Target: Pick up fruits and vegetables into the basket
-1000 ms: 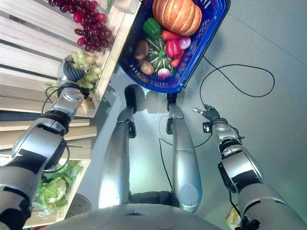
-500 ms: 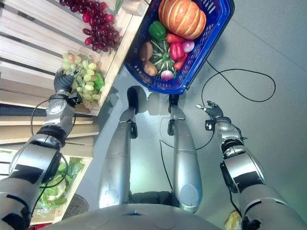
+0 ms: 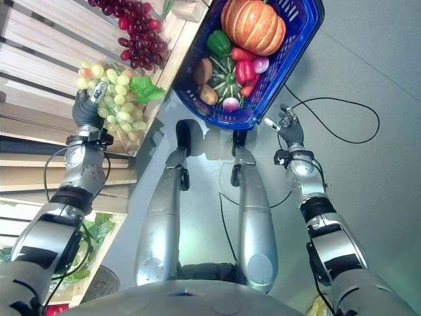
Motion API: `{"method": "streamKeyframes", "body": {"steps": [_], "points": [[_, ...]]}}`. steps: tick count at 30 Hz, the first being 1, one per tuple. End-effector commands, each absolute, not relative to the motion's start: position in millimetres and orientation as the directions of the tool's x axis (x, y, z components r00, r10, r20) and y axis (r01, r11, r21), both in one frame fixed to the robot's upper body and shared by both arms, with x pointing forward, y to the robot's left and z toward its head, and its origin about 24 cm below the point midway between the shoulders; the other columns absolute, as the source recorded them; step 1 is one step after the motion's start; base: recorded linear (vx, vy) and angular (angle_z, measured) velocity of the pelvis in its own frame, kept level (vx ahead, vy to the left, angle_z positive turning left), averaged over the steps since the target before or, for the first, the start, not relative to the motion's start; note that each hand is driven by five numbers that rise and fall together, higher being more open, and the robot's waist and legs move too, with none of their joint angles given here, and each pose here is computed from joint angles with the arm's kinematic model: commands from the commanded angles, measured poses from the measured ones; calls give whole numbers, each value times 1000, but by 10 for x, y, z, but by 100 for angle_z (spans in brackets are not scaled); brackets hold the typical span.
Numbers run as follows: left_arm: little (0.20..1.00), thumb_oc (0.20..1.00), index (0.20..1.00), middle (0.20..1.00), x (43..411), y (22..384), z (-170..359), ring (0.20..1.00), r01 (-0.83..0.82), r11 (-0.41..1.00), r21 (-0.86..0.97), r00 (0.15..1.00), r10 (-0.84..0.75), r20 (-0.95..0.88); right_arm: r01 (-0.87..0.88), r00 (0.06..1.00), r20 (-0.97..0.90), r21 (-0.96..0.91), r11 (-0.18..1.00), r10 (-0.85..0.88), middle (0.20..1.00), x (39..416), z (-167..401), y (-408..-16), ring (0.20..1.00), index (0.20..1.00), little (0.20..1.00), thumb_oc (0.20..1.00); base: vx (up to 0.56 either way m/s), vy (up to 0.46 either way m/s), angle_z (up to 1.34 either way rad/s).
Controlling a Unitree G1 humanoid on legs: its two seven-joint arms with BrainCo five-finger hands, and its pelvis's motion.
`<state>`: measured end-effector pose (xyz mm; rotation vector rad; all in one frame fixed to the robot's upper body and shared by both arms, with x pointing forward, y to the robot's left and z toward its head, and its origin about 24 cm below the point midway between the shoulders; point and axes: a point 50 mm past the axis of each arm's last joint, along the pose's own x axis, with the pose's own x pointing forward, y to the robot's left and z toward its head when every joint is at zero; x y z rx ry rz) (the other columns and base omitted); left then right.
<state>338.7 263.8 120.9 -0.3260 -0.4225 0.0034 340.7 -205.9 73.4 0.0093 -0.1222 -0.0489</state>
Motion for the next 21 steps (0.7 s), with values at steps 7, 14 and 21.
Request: {"method": "streamKeyframes", "body": {"steps": [7, 14, 21], "points": [[200, 200, 200, 200, 3213, 2443, 1757, 200, 216, 953, -213, 716, -6, 698, -127, 925, 357, -44, 991, 134, 1000, 3159, 1142, -1788, 1000, 1000, 1000, 1000, 0, 0, 0], [200, 200, 200, 200, 3112, 2001, 2144, 200, 324, 943, -77, 602, -143, 786, -341, 841, 431, -46, 939, 327, 1000, 3089, 1412, -1409, 1000, 1000, 1000, 1000, 0, 0, 0], [200, 200, 200, 200, 3022, 1589, 2430, 200, 419, 906, 62, 487, -282, 827, -490, 782, 432, -21, 872, 449, 1000, 3075, 1583, -1097, 1000, 1000, 1000, 1000, 0, 0, 0]]}}
